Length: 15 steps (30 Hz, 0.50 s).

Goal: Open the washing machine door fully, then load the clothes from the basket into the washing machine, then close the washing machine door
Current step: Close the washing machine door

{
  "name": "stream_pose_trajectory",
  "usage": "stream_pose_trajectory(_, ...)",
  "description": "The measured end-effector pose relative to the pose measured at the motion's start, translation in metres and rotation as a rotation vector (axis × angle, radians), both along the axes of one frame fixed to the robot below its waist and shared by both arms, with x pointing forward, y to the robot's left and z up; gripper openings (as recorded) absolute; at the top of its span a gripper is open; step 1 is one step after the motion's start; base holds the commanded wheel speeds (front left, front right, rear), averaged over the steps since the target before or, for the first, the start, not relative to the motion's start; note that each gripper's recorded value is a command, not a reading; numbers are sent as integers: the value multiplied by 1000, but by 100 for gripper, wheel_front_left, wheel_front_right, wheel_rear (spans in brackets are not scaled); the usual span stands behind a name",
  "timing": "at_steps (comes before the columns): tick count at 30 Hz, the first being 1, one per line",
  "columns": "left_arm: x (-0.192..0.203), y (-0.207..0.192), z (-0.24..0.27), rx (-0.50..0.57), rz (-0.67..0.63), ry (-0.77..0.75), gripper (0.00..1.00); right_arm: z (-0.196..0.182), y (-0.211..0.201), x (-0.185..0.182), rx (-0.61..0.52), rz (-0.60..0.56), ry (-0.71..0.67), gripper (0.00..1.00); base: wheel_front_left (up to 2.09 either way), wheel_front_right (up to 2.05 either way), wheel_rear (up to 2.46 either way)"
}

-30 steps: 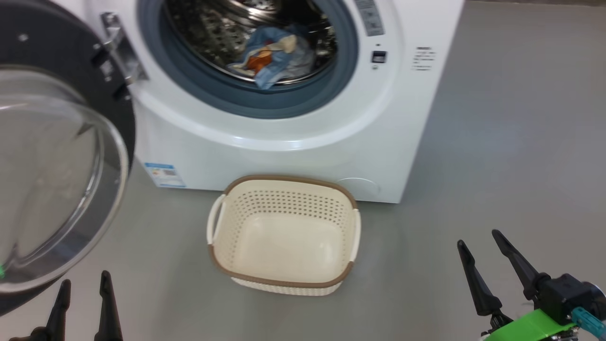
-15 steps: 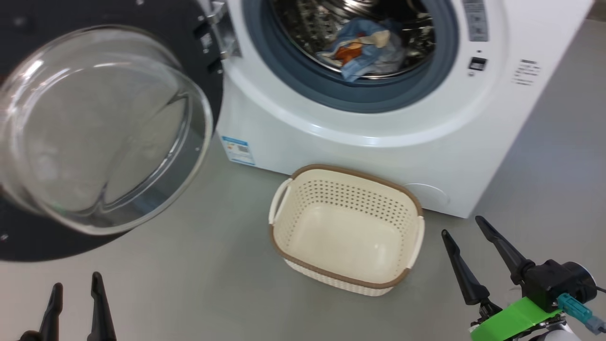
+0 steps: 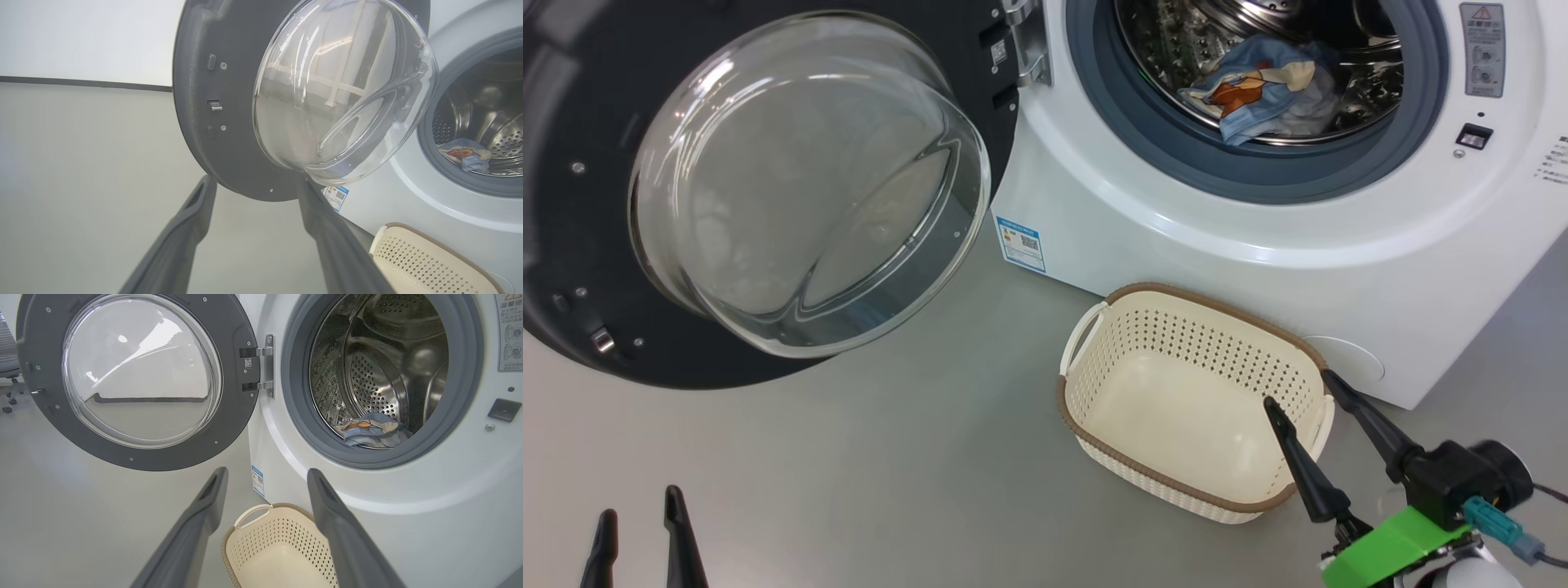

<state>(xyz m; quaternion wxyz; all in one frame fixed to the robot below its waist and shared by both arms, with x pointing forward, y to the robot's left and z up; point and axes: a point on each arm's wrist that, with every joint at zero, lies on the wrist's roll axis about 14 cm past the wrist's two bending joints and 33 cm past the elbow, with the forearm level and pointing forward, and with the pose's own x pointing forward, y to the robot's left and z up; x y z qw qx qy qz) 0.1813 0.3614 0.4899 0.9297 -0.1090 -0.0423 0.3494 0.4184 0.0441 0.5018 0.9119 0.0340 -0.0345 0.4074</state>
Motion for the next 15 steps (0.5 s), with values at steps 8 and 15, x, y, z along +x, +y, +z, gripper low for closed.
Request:
stream_pose_trajectory(8,-8,4,3,-7,44,-7,100,4,14,4,5,43,-16,100,0,0,0)
stream_pose_trajectory(15,-8,3,3,-5,42,-9,100,4,15,2,3,46,-14,100,0,0,0)
